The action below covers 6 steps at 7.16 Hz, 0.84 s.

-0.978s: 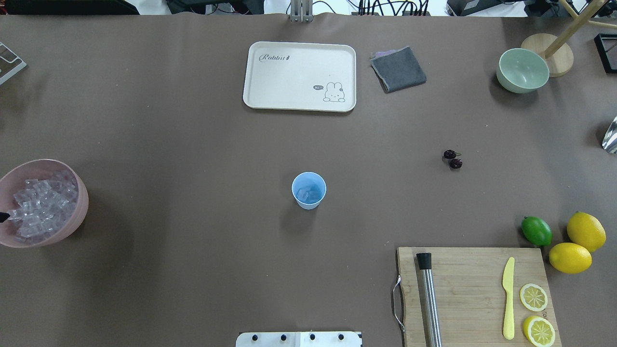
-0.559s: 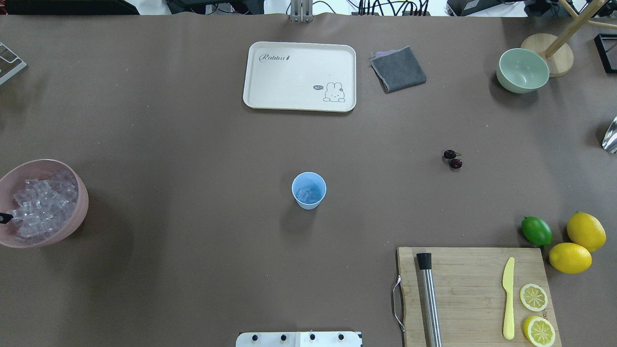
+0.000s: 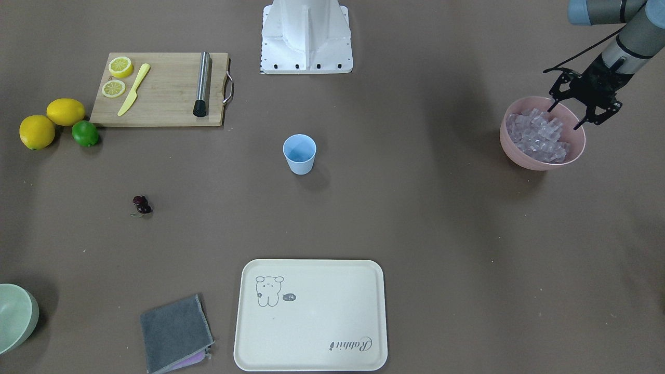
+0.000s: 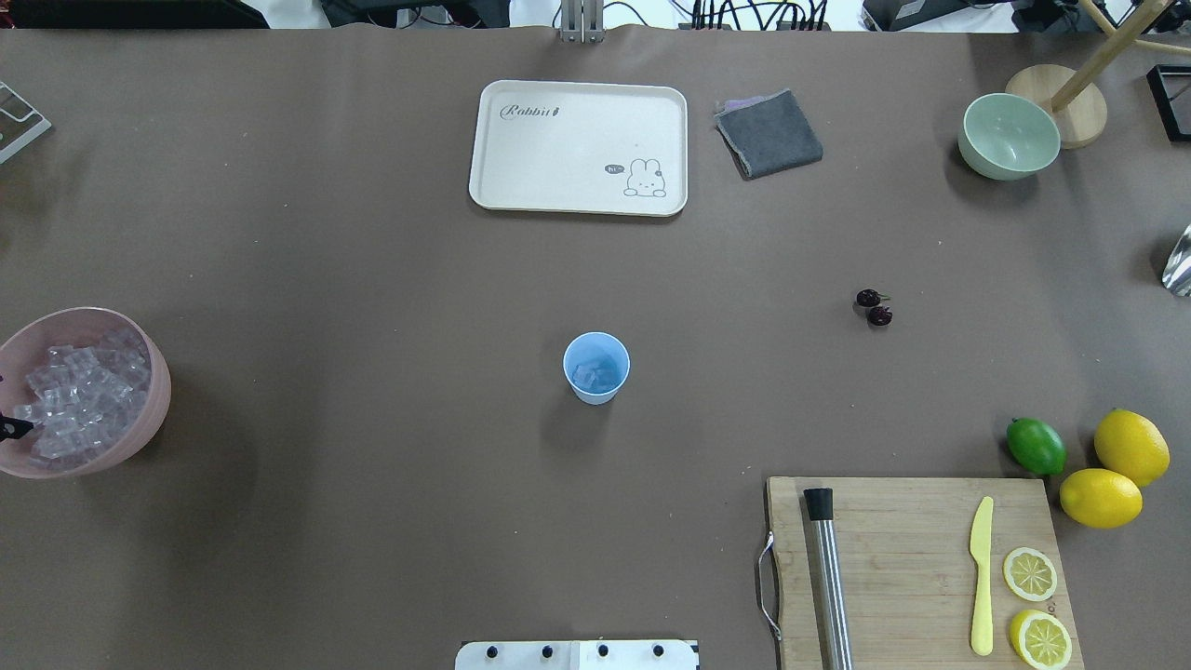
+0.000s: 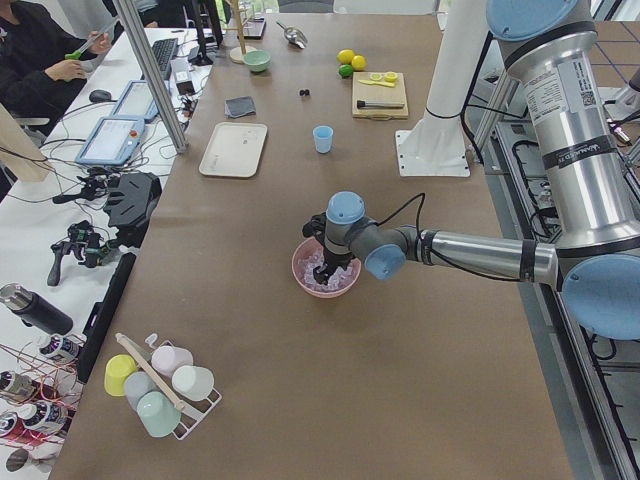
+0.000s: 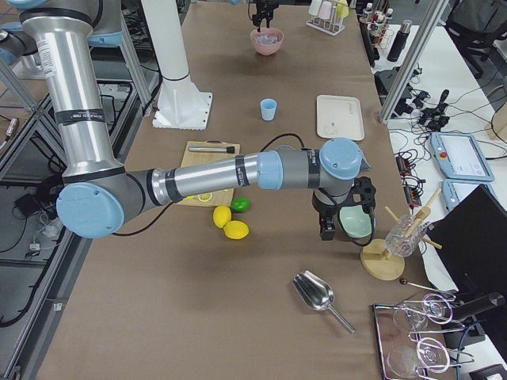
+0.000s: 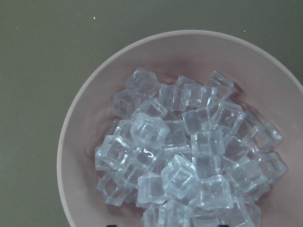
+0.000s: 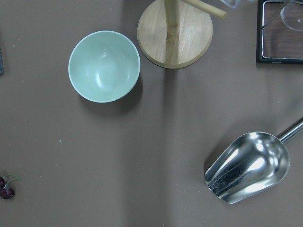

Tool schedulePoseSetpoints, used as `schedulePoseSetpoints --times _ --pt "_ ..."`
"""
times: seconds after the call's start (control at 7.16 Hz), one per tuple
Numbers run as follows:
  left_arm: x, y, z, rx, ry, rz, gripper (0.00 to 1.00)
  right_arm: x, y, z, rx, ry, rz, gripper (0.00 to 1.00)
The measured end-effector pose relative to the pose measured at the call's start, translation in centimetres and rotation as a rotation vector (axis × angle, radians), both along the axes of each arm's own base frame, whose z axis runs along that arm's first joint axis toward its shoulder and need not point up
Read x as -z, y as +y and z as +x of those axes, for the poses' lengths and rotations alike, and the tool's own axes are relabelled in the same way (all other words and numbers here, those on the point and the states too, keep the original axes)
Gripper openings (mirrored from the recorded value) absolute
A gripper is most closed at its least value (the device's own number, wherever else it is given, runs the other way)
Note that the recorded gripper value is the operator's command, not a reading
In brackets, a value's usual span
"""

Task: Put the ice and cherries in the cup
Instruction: 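Lower the left gripper into the bowl and grasp another ice cube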

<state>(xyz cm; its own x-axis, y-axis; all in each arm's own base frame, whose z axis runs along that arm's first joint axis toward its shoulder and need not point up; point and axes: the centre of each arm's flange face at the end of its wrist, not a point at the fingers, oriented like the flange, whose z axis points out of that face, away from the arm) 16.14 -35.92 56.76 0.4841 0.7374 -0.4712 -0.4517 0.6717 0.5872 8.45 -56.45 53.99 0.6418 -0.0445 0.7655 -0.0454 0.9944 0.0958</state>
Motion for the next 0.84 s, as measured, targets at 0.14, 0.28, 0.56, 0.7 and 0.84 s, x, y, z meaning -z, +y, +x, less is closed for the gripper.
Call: schedulePoseSetpoints --times 0.14,0.28,0.56,0.7,0.84 --pt "-0.1 0.1 0.6 -0.013 0.000 -0.001 0.77 -0.1 0.1 0.3 -0.005 0.000 -0.002 1.00" --pt "-0.1 0.1 0.8 -0.019 -0.001 -0.001 0.77 -0.2 0.2 0.6 -0.011 -0.001 -0.002 1.00" --pt "-0.3 0.1 1.0 -0.023 -0.002 -0.003 0.59 0.0 0.3 1.1 -0.021 -0.002 -0.001 1.00" --pt "-0.4 0.1 1.0 -0.023 -0.003 -0.005 0.54 0.1 0.4 1.3 -0.025 -0.003 0.002 1.00" --pt "-0.6 0.0 1.1 -0.023 -0.005 -0.006 0.52 0.3 0.5 1.5 -0.029 -0.004 0.005 1.00"
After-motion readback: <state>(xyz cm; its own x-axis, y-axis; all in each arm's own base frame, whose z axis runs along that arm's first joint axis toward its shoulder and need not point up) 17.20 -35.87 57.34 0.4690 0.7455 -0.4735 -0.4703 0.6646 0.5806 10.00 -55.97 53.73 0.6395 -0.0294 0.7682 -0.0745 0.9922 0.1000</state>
